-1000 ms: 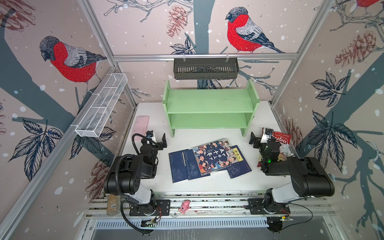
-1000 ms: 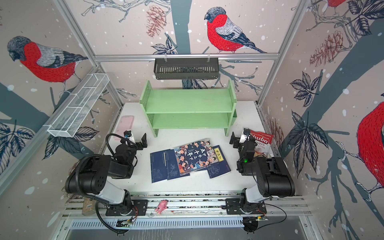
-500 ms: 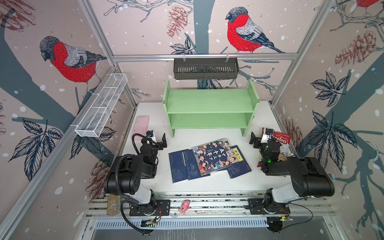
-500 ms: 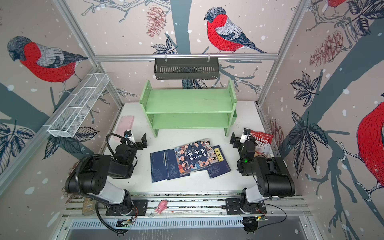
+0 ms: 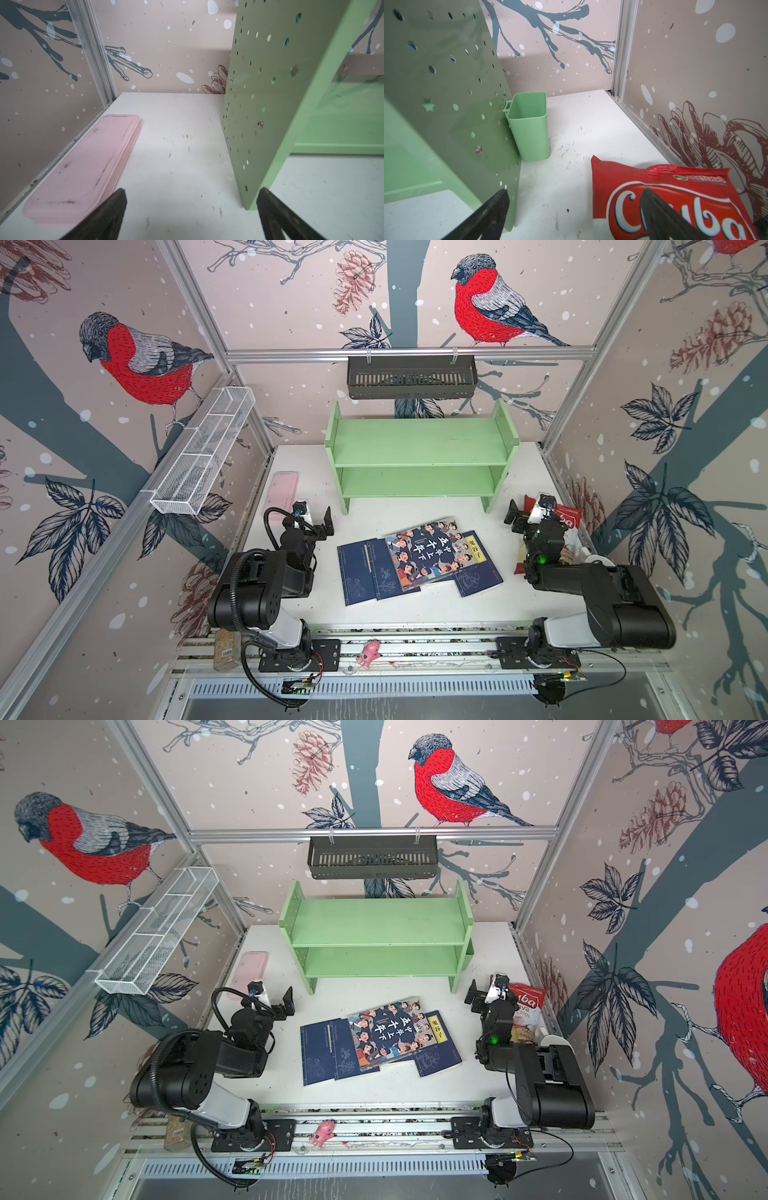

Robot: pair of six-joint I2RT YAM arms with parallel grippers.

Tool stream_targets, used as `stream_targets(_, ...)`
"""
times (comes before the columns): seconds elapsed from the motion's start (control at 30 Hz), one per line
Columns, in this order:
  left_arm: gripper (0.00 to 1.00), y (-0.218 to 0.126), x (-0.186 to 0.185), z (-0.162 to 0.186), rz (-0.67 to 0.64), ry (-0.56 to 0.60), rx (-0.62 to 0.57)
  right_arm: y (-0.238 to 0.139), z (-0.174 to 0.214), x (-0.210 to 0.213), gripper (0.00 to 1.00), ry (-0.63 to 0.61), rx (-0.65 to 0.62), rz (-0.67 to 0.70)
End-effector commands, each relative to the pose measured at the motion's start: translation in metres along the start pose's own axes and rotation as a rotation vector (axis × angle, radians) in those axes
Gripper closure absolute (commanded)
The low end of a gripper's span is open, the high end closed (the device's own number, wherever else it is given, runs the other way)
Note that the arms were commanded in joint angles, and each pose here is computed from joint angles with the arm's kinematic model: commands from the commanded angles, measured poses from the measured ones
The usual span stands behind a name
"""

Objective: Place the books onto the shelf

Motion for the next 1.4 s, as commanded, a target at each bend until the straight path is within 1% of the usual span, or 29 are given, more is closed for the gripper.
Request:
stream_targets(0.0, 0.02, -0.007, -0.007, -0.012, 0.041, 0.028, -0.067, -0.001, -0.004, -0.006, 0.0, 0.019, 0.026, 0.033)
stream_targets(0.1, 0.02, -0.011, -0.008, -0.018, 0.041, 0.029, -0.075, 0.004, -0.01, -0.017, 0.0, 0.062, 0.105, 0.11)
stream_targets(0.2, 0.02, -0.01, -0.01, -0.027, 0.039, 0.028, -0.053, 0.0, -0.019, -0.021, 0.0, 0.111, 0.157, 0.156)
stream_targets(0.4, 0.02, -0.019, -0.018, -0.034, 0.061, 0.043, 0.035, -0.024, -0.031, -0.015, 0.0, 0.248, 0.264, 0.212)
stream_targets(0.47, 0.02, -0.022, -0.021, -0.036, 0.07, 0.049, 0.084, -0.033, -0.033, -0.008, 0.0, 0.293, 0.301, 0.192)
stream_targets(0.57, 0.02, -0.026, -0.026, -0.041, 0.076, 0.055, 0.195, -0.05, -0.038, 0.01, 0.0, 0.322, 0.326, 0.132)
stream_targets(0.67, 0.02, -0.03, -0.031, -0.045, 0.079, 0.04, 0.32, -0.068, -0.045, 0.038, 0.0, 0.327, 0.321, 0.027)
stream_targets(0.8, 0.02, -0.038, -0.048, -0.058, 0.164, 0.009, 0.437, -0.091, -0.044, 0.069, 0.0, 0.353, 0.386, -0.078)
stream_targets(0.87, 0.02, -0.042, -0.058, -0.066, 0.205, -0.013, 0.466, -0.102, -0.041, 0.084, 0.01, 0.367, 0.415, -0.141)
stream_targets(1.03, 0.03, -0.051, -0.081, -0.092, 0.285, -0.064, 0.509, -0.134, -0.042, 0.126, 0.01, 0.398, 0.479, -0.359)
stream_targets(1.2, 0.03, -0.058, -0.099, -0.108, 0.347, -0.164, 0.535, -0.174, -0.033, 0.166, 0.0, 0.428, 0.58, -0.572)
stream_targets(1.3, 0.03, -0.06, -0.109, -0.111, 0.387, -0.239, 0.562, -0.194, -0.023, 0.18, 0.0, 0.46, 0.64, -0.646)
stream_targets(1.37, 0.02, -0.062, -0.118, -0.11, 0.436, -0.279, 0.584, -0.206, -0.016, 0.188, 0.0, 0.485, 0.668, -0.685)
Point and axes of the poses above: each gripper's point midway between its finger pads, its own y axis out along the fingers, its own x axis along the line the jaws close on, z = x × y, the point moved 4 cm from there along -y, back along the fingers, and after that the axes turned 11 degrees about -y, right-handed, at the moved point
